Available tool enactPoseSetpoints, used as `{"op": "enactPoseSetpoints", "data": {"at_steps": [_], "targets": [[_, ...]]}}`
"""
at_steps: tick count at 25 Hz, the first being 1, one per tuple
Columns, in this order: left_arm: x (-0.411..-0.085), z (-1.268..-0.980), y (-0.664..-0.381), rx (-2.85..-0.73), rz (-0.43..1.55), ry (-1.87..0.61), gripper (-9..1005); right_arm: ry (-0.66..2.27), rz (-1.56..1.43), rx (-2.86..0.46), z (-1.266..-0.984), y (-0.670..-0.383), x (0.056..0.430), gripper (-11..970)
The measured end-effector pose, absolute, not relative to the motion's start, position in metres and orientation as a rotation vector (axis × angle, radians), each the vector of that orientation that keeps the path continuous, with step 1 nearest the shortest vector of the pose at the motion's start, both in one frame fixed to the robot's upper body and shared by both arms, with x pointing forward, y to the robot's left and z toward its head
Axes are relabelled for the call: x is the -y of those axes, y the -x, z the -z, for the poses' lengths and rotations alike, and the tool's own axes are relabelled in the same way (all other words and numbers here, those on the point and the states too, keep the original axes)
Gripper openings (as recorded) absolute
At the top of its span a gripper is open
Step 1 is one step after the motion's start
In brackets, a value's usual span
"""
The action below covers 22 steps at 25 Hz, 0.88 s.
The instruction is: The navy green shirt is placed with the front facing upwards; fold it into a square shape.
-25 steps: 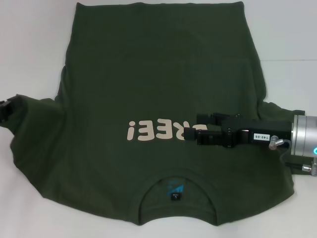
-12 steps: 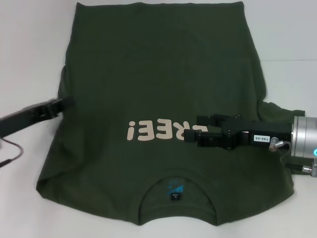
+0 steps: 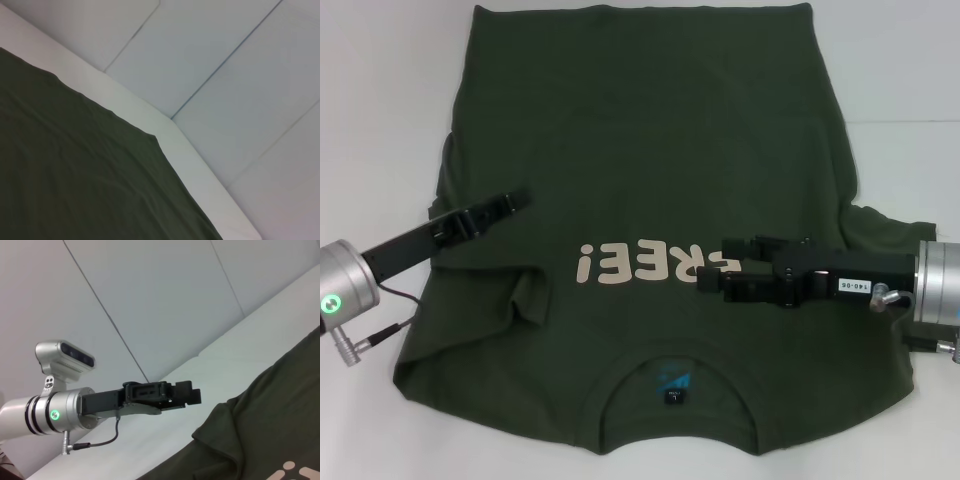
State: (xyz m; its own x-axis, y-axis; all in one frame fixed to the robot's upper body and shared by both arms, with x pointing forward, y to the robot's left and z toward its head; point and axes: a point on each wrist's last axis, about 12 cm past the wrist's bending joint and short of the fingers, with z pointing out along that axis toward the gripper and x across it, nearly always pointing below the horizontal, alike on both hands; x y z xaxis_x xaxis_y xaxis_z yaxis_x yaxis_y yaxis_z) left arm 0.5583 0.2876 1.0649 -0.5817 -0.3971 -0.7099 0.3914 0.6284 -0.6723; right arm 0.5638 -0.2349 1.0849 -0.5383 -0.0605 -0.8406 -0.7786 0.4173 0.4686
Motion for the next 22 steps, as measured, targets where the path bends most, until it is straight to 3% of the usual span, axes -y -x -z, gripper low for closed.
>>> {"op": "enactPoseSetpoints", "data": {"at_steps": [11,22], "targets": [[-0.315,-1.045,-0.558,-2.0,0.805,0.151,758,0.707,-1.177,-1.903,-1.085,-0.563,0.235,924],[-0.321,-1.036,-0.555,-2.055,0.724,0.157,754,0.713,-1.176,-1.899,-1.086,-0.565,0.235,924]]}}
